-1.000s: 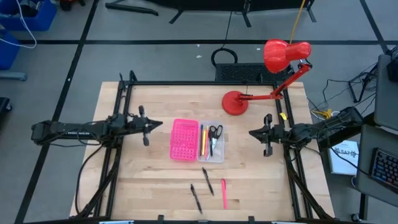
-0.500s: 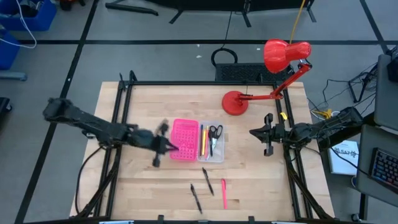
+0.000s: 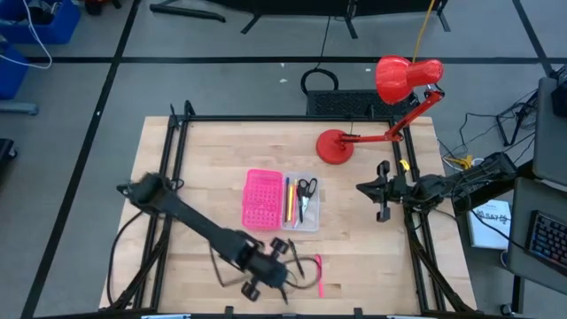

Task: Pick & place school supplies into a supply box
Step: Put the left black pen into the pink supply box

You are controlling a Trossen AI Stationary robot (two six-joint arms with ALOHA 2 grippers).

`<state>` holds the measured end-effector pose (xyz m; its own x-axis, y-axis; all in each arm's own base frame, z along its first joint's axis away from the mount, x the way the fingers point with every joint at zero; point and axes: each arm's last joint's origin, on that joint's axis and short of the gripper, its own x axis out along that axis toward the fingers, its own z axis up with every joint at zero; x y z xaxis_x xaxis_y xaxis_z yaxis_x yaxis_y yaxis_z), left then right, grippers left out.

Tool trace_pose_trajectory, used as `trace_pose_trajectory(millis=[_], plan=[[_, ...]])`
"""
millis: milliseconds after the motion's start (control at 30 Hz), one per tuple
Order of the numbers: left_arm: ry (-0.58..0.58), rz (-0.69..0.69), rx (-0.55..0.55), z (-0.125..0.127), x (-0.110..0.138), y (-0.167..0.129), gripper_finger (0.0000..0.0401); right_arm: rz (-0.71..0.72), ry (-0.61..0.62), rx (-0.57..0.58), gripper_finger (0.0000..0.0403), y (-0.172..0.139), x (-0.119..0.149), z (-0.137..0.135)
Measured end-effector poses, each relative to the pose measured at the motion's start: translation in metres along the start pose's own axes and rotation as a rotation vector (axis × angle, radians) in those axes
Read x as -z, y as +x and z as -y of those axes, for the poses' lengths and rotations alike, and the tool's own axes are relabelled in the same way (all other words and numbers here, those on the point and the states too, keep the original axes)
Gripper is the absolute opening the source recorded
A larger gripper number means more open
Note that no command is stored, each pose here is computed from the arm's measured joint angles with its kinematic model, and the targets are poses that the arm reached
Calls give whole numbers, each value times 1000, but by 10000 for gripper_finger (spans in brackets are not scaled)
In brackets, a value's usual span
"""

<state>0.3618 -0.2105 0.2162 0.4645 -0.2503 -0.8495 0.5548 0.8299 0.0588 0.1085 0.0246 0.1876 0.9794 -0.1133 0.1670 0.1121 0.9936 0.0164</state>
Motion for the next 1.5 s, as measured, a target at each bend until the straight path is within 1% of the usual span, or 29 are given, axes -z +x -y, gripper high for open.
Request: trace_pose_trajectory(millis=[100, 167, 233, 367, 433, 500, 633, 733, 833, 967, 1100, 1333, 1500], plan=[[25, -86, 37, 3, -15, 12, 8, 8, -4, 1, 0, 0, -1, 0], [47, -135, 35, 4, -19, 17, 9, 16, -6, 1, 0, 0, -2, 0], [82, -156, 38, 4, -21, 24, 17, 17, -22, 1, 0, 0, -2, 0], [239, -131, 51, 10, -18, 33, 56, 19, -46, -1, 0, 0, -2, 0], [282, -92, 52, 14, -17, 39, 83, 20, -49, -2, 0, 0, -2, 0], [313, -80, 73, 17, -16, 42, 110, 19, -57, -2, 0, 0, -2, 0], [351, -23, 160, 21, -15, 45, 153, 20, -63, -1, 0, 0, -2, 0], [338, 0, 136, 21, -11, 52, 169, 20, -63, -2, 0, 0, -2, 0], [327, 1, 128, 18, -8, 56, 172, 20, -63, -2, 0, 0, -2, 0], [343, -26, 143, 14, 4, 63, 173, 24, -61, -1, 0, 0, -2, 0], [338, 5, 130, 10, 8, 68, 173, 24, -59, -1, 0, 0, -2, 0], [322, 5, 135, 2, 18, 75, 173, 17, -45, -2, 0, 0, -2, 0], [322, 27, 139, 2, 26, 82, 172, 1, -33, -4, 0, 0, 0, 0]])
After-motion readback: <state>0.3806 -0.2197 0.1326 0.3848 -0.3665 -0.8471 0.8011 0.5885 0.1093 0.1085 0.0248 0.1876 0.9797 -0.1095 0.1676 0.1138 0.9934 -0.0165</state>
